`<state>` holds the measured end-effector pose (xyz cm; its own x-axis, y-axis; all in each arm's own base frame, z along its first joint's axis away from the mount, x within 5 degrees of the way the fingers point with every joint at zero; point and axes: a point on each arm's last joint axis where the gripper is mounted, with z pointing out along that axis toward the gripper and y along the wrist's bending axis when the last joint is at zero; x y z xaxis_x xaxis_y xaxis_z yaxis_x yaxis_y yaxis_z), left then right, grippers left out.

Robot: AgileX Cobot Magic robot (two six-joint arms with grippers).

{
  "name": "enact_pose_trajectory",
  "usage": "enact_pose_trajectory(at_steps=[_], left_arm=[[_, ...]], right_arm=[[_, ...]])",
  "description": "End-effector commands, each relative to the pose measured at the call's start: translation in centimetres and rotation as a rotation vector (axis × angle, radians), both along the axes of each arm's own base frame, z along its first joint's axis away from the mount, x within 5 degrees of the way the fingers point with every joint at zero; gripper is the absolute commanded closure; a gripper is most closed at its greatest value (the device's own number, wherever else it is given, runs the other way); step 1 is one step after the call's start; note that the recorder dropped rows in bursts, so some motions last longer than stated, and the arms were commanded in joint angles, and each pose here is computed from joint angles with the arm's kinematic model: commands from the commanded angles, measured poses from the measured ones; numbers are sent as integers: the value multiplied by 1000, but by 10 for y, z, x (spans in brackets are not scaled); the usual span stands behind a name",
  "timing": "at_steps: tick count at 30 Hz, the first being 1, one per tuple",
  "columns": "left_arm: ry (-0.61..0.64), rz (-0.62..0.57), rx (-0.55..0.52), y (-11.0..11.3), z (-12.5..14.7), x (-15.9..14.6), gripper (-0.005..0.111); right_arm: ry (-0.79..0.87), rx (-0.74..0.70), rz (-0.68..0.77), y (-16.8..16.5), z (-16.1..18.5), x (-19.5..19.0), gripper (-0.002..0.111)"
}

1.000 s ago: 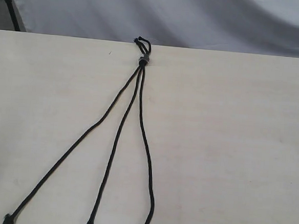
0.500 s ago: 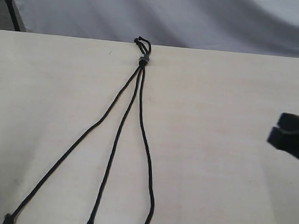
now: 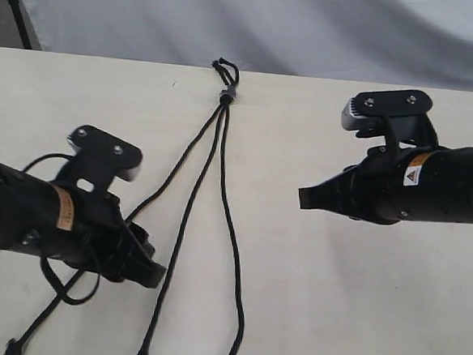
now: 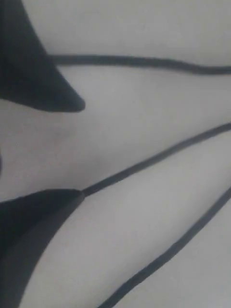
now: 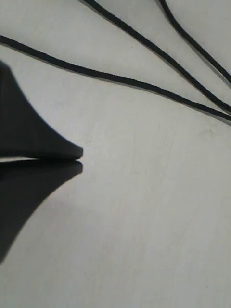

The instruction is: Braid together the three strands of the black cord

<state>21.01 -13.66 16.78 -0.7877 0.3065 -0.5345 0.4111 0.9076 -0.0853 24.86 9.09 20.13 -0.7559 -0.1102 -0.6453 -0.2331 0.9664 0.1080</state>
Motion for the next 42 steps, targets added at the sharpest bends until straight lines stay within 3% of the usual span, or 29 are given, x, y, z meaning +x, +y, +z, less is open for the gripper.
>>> enact_pose_trajectory(at_steps=[1, 10, 13, 17, 18, 22, 25, 28, 33, 37, 42], left_arm=[[57, -58, 30, -22, -15, 2, 51], [130, -94, 75, -46, -41, 8, 54], [165, -89, 100, -48, -50, 11, 70], [180, -94, 119, -49, -57, 13, 103], [177, -105, 124, -49, -57, 13, 106], [158, -133, 146, -50, -40, 17, 106], [106, -160, 186, -47, -13, 24, 106], [46, -94, 182, -31, 18, 35, 106], [2, 119, 191, 28, 47, 45, 106], [4, 275, 188, 73, 44, 50, 106], [0, 347, 150, 99, 13, 53, 106]], right_arm=[[21, -61, 48, 5, -1, 13, 109], [4, -107, 85, 5, 0, 16, 109], [-3, -105, 85, 5, 0, 17, 109], [-3, -105, 85, 5, 0, 17, 109], [-3, -105, 85, 5, 0, 17, 109], [-1, -105, 85, 5, -1, 17, 109], [12, -110, 85, 4, -2, 15, 109], [12, -110, 85, 4, -2, 15, 109], [9, -109, 85, 4, -2, 15, 109], [5, -103, 81, 4, -2, 16, 109], [5, -103, 81, 4, -2, 16, 109]])
